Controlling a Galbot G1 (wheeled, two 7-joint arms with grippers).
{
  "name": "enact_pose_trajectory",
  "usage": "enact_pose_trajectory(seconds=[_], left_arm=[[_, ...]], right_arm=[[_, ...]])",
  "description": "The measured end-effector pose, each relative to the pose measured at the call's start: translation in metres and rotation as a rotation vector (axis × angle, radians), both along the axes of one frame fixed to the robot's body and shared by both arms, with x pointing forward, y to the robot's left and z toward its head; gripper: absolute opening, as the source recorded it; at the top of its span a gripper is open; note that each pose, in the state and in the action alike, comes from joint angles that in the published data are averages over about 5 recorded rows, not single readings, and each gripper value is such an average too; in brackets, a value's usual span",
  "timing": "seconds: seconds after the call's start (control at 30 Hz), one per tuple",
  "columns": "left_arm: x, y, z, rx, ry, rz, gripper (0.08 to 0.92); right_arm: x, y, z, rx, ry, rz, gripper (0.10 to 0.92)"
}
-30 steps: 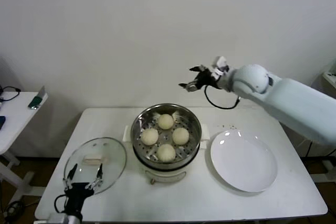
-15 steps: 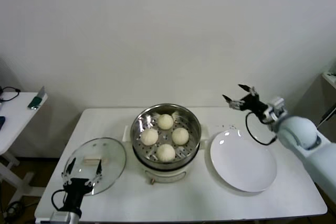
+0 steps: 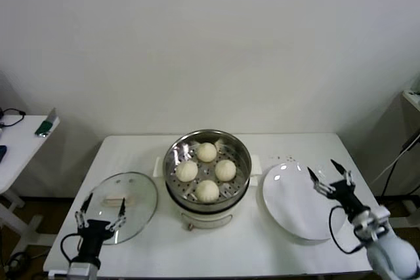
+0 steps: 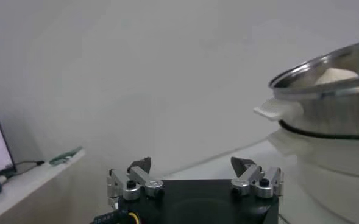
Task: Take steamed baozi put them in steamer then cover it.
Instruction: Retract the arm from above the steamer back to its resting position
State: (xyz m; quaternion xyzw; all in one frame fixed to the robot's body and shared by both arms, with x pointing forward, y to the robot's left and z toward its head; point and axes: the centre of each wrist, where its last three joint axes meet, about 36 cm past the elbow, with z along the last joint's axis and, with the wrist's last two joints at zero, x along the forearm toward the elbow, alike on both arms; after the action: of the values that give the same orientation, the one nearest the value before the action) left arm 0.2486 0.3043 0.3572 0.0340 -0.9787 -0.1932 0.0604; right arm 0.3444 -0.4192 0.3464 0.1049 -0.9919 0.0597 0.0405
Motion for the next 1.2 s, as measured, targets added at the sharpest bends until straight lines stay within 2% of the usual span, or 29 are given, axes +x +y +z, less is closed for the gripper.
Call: enact_pose_trajectory(seconds=[0.23,0.43,0.6,0.8,1.0,1.2], left_arm=[[-0.001,0.008,-0.004,0.133,0.003,-0.017,0.823],[-0.001,0.016,-0.015,0.376,-0.004,-0.018,0.823],[-0.002,0.022,-0.035,0.654,-0.009,-0.008,0.823],[0.0,0.032,-0.065,0.935,-0.004,-0.029,0.823],[0.006,0.041,-0.09,1.128,0.007,-0.069,0.823],[0.02,0.046,-0.106,1.232,0.018,-0.096,0.823]], right_arm=[[-0.043,0.007,-0.032,0.067,-0.037,-0.085,0.823],[-0.063,0.013,-0.049,0.101,-0.066,-0.148,0.823],[-0.07,0.018,-0.056,0.118,-0.084,-0.176,0.823],[-0.074,0.024,-0.061,0.129,-0.099,-0.194,0.823],[-0.08,0.03,-0.066,0.135,-0.102,-0.203,0.823],[-0.085,0.033,-0.067,0.136,-0.106,-0.211,0.823]])
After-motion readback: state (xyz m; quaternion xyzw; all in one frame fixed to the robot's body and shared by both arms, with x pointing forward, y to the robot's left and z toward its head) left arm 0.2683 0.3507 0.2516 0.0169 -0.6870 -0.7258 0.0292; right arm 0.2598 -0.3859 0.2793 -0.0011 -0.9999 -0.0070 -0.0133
